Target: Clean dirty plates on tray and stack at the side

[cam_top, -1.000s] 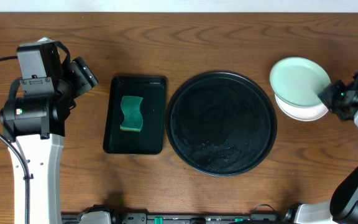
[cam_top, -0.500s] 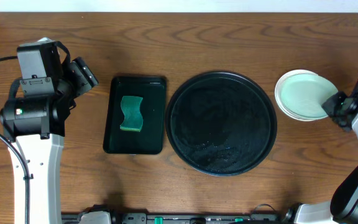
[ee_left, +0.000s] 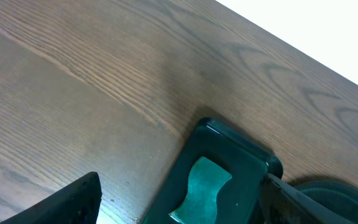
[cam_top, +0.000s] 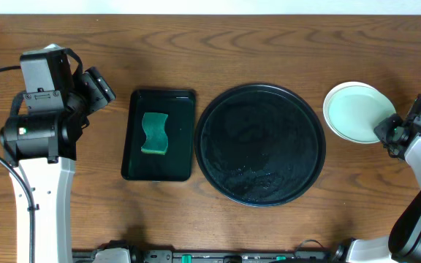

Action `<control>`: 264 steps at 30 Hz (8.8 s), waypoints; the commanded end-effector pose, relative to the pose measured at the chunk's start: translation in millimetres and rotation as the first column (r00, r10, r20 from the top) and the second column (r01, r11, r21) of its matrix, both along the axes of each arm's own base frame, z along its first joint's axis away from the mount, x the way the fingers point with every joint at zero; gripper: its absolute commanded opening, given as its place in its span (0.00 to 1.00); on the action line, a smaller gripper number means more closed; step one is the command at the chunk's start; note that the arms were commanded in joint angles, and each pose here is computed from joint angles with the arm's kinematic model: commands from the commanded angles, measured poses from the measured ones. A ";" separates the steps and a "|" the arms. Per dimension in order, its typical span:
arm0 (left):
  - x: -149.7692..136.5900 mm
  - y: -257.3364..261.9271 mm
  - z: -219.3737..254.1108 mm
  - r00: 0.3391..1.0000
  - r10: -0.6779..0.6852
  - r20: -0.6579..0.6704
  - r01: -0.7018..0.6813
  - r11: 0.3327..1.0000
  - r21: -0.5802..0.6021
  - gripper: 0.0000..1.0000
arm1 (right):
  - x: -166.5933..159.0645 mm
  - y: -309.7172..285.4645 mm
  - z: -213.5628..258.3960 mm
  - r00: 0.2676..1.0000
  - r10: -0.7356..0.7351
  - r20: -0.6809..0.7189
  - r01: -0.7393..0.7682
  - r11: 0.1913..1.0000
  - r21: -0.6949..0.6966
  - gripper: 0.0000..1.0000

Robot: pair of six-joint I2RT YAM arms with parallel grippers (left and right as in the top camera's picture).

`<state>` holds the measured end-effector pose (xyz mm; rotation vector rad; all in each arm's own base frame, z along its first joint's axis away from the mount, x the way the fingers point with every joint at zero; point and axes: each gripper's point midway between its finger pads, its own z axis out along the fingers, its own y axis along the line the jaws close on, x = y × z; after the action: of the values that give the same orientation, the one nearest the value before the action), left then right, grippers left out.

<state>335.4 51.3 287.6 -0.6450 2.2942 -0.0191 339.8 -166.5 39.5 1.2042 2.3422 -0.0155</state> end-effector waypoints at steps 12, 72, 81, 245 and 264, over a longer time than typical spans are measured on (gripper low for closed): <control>1.8 3.7 5.6 1.000 0.019 0.014 -0.019 1.000 0.004 0.81 | 6.8 13.3 5.7 0.998 0.034 0.056 -0.038 0.997 0.069 0.10; 1.8 3.7 5.6 1.000 0.019 0.014 -0.019 1.000 0.004 0.81 | -10.3 185.8 -24.1 0.552 0.821 -0.144 -0.822 0.565 0.072 0.24; 1.7 3.7 5.5 1.000 0.019 0.013 -0.019 1.000 0.004 0.81 | -10.4 191.1 -23.2 0.491 0.861 -0.129 -0.862 0.502 0.066 0.35; 1.7 3.7 5.5 1.000 0.019 0.013 -0.019 1.000 0.004 0.81 | -73.4 213.8 251.7 0.273 0.883 0.382 -0.550 0.469 -0.691 0.99; 1.7 3.7 5.5 1.000 0.019 0.013 -0.019 1.000 0.004 0.81 | -105.7 209.4 208.6 0.184 0.875 0.448 -0.324 0.484 -0.813 0.99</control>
<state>335.5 51.3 287.0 -0.6455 2.2964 -0.0186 234.7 45.7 254.9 -0.2735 1.5224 0.1647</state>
